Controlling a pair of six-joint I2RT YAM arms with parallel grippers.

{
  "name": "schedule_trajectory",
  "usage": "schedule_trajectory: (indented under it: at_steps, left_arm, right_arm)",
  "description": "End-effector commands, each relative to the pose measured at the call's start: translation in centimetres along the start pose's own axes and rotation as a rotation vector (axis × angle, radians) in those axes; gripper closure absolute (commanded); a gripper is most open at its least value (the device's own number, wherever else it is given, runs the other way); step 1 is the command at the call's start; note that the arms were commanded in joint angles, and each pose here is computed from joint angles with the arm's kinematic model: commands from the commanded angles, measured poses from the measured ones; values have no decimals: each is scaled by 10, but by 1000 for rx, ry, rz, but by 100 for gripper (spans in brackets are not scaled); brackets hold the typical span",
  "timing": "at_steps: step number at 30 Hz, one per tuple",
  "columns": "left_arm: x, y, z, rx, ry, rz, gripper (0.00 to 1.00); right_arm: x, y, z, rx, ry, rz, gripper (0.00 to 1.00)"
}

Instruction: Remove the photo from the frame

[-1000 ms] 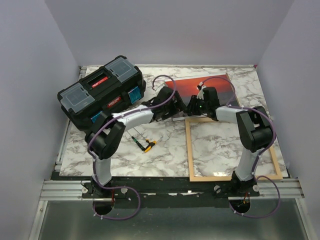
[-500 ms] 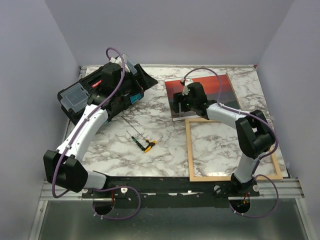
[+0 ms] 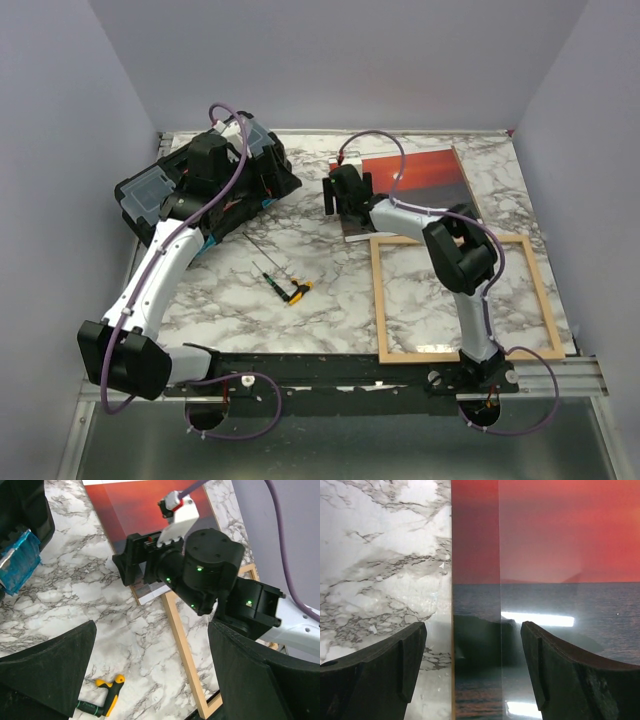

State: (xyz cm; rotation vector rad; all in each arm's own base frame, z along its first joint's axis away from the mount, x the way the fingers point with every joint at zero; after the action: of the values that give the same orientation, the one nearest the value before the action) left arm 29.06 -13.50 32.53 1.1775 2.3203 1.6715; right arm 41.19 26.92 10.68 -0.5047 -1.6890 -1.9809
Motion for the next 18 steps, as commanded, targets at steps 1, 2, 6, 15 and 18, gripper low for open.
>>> schedule_trajectory:
  at_steps: [1, 2, 6, 15, 18]
  left_arm:
    - [12, -2, -5, -34, -51, -15, 3]
    - [12, -2, -5, -33, -53, -17, 3]
    - [14, -2, -7, -30, -78, -22, 3]
    - [18, -1, -9, -21, -106, -34, 4]
    - [17, -1, -9, -13, -119, -32, 4]
  right_arm:
    - [-11, 3, 0, 69, -175, -66, 17]
    - [-14, 3, 0, 82, -190, -62, 17]
    - [-20, 1, -1, 142, -222, -53, 22]
    - [-24, -7, 0, 193, -210, 5, 28]
    - [-21, -7, 4, 198, -166, 18, 27]
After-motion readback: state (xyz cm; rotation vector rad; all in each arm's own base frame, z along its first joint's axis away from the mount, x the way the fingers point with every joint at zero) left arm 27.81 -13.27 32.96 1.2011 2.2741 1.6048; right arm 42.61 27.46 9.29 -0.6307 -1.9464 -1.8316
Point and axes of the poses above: each gripper's point midway between its finger pads, its own x axis back along the fingers, its own z axis along the line the jaws close on, y = z × x, the point moved 8 cm from there along x, back along the fingers, and after that the axes turned 12 degrees about -x, right-handed, at the moved point
